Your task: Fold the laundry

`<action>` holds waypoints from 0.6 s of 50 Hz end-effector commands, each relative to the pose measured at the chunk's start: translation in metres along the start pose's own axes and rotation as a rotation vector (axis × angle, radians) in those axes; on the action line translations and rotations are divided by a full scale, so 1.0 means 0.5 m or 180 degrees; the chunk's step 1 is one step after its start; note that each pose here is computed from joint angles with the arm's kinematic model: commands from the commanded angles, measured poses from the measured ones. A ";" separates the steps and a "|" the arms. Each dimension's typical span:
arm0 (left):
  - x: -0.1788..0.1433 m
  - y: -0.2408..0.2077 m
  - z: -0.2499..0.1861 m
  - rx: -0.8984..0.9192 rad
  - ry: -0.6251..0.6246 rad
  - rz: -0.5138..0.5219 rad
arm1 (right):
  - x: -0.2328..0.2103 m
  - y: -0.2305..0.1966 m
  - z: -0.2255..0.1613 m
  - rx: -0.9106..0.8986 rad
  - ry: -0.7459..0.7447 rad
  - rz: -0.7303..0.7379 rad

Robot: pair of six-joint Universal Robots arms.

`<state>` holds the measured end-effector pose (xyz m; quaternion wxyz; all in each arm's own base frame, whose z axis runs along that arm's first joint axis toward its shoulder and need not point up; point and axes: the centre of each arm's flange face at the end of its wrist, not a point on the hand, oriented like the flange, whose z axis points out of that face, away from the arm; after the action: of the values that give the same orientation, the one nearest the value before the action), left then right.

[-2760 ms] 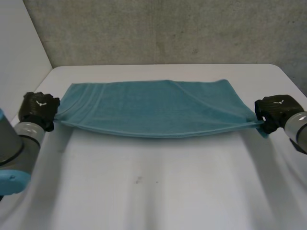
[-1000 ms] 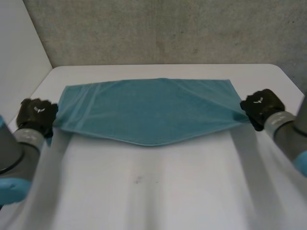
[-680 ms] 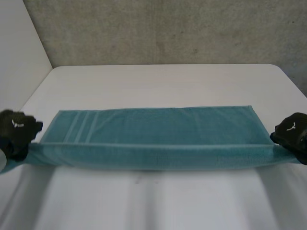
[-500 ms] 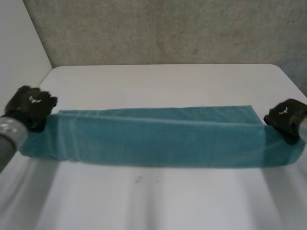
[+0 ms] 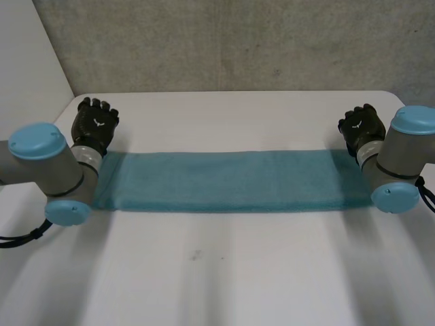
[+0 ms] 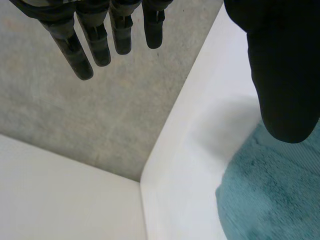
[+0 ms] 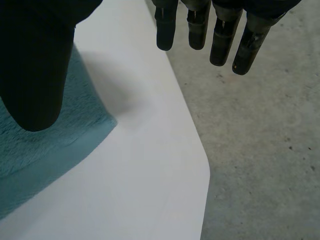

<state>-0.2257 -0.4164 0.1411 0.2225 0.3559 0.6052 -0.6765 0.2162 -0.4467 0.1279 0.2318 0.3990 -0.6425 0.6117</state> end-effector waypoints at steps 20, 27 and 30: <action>-0.046 -0.088 -0.215 0.0058 0.0160 -0.0896 | 0.137 0.069 -0.212 -0.0524 -0.0678 0.1869; -0.055 -0.093 -0.233 0.0056 0.0151 -0.1517 | 0.125 0.097 -0.211 -0.0568 -0.0768 0.1942; -0.053 -0.091 -0.234 0.0040 0.0156 -0.1571 | 0.116 0.107 -0.204 -0.0567 -0.0788 0.1946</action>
<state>-0.2183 -0.3015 0.1894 0.0775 0.2571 0.6588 -0.7027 0.1250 -0.3593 0.1715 -0.0006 0.2357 -0.8040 0.5460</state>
